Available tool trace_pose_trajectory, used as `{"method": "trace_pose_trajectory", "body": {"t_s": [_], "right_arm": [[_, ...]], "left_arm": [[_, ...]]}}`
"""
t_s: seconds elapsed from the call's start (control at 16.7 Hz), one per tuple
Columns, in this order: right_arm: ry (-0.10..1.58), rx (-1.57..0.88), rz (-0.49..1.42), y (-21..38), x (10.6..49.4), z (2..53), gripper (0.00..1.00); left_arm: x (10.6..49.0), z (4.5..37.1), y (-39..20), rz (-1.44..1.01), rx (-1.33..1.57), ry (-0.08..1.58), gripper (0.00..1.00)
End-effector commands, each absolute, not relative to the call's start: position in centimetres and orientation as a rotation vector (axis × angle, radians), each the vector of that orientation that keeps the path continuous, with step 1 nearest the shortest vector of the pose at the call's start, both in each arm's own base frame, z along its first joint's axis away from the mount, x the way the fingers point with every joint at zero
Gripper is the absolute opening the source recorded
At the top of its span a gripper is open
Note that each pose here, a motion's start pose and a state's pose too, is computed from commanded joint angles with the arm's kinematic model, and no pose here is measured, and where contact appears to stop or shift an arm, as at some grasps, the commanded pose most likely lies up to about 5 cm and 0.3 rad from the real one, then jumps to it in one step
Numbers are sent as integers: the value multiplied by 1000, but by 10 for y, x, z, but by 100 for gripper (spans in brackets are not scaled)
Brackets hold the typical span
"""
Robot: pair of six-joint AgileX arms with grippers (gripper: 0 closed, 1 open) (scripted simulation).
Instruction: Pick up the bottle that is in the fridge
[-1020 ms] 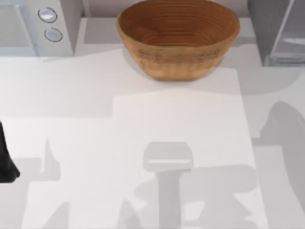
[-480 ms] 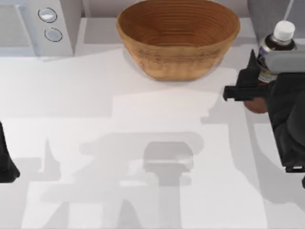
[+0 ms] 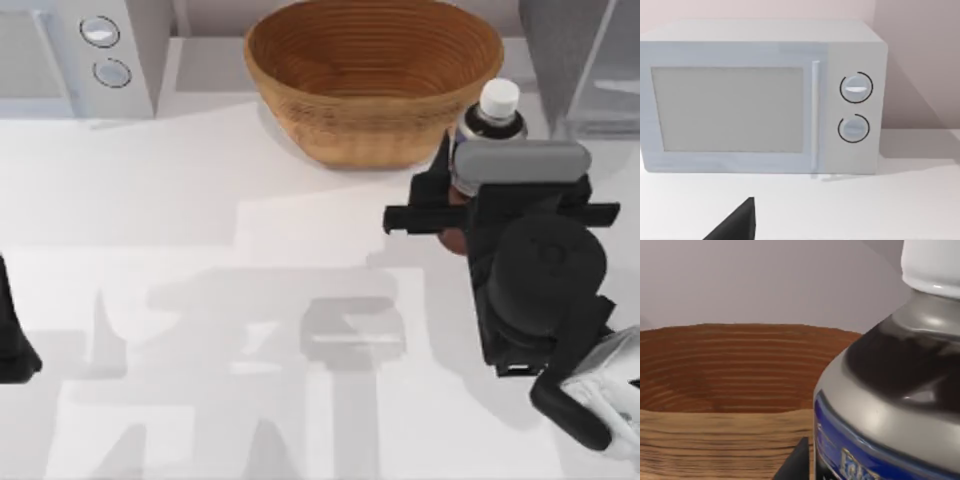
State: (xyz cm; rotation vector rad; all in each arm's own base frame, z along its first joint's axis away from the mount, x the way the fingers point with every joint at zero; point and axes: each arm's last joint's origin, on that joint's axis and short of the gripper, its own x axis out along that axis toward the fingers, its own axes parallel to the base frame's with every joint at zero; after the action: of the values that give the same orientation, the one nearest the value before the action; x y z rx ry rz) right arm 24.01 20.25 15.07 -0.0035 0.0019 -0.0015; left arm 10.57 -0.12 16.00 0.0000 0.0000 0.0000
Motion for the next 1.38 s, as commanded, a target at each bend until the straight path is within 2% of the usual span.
{"method": "trace_pose_trajectory", "body": {"t_s": [0.42,0.9,1.2,1.38], "right_arm": [[9,-11,-4,202,243,147,0],[5,-7,-3,204,286,112,0],[2,-3,-1,204,290,109,0],[2,-3,-1,204,290,109,23]], "left_arm": [[106,160,-1,0,0,0,100],[106,160,-1,0,0,0,100],[106,160,-1,0,0,0,100],[106,160,-1,0,0,0,100]]}}
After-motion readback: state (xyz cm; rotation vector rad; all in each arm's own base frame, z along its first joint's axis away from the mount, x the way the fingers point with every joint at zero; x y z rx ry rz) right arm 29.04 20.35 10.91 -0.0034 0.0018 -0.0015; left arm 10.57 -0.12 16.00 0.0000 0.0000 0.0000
